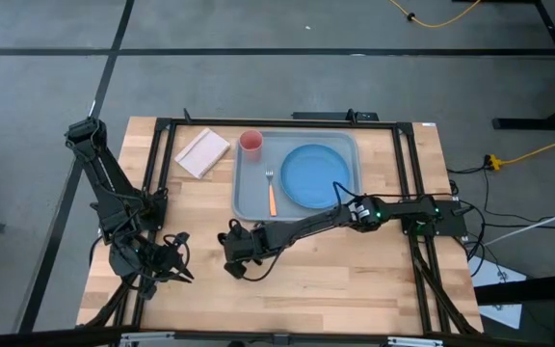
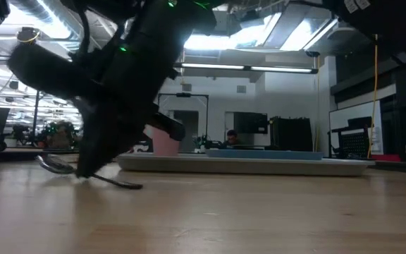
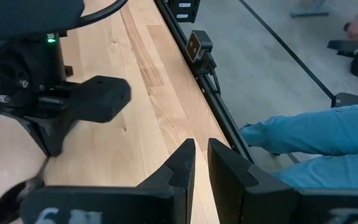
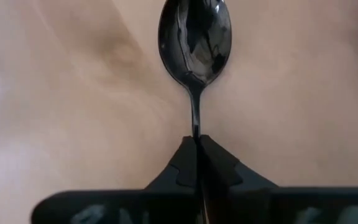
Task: Pick and place plate/cup/fork/spoon on tray
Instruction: Put the black spoon on the gray serving tray to the left of the orange fork
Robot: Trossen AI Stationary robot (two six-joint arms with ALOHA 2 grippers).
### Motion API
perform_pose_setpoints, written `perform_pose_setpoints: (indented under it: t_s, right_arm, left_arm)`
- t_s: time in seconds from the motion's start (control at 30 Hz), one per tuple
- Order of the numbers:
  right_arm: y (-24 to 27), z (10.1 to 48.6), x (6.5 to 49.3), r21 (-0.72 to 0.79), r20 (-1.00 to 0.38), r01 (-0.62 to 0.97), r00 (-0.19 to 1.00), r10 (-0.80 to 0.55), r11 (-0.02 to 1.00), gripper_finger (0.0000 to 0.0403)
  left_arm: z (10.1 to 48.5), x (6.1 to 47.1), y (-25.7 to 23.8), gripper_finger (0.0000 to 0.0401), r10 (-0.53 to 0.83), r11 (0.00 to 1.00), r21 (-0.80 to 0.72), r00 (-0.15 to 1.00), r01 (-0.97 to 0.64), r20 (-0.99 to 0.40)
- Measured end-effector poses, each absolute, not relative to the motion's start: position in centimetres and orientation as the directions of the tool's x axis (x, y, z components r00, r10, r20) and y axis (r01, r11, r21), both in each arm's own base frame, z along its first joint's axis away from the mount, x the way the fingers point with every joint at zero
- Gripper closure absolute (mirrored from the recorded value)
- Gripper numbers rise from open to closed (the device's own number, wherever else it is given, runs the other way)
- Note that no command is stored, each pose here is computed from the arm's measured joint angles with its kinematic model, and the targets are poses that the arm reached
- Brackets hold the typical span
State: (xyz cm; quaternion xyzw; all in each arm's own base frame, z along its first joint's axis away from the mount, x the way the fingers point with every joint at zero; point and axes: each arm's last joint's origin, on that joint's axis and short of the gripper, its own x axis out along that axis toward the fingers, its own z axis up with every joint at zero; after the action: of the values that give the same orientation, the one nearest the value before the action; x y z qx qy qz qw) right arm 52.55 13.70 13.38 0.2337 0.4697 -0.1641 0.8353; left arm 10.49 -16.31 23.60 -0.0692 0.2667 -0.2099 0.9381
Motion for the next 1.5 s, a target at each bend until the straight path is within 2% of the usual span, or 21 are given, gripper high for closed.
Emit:
perform_pose_setpoints:
  t_s: [0.2,0.3,0.57,0.9,1.3,1.5]
  right_arm:
    - [13.7,16.8,53.1,0.275,-0.799,0.558,0.586,-0.137,0.783,0.0401]
    - [12.9,16.8,52.8,0.245,-0.806,0.640,0.552,-0.214,0.728,0.0401]
    - [8.7,17.3,52.9,0.293,-0.799,0.825,0.489,-0.350,0.483,0.0401]
    - [1.9,16.7,52.3,0.254,-0.850,0.945,0.320,-0.418,0.207,0.0401]
    - [-1.3,16.5,51.7,0.185,-0.880,0.972,0.230,-0.416,0.145,0.0393]
    - [-1.6,16.2,51.7,0.179,-0.882,0.973,0.224,-0.414,0.143,0.0392]
  left_arm:
    - [23.6,10.5,-16.3,0.0364,-0.431,0.902,-0.242,0.769,0.357,-0.471]
    - [23.6,10.5,-16.3,0.0364,-0.431,0.902,-0.242,0.770,0.357,-0.471]
    - [23.6,10.5,-16.3,0.0364,-0.431,0.902,-0.242,0.770,0.357,-0.471]
    - [23.6,10.5,-16.3,0.0364,-0.432,0.902,-0.243,0.769,0.358,-0.471]
    - [23.6,10.5,-16.3,0.0364,-0.432,0.902,-0.243,0.769,0.357,-0.471]
    - [23.6,10.5,-16.3,0.0364,-0.432,0.902,-0.242,0.769,0.358,-0.471]
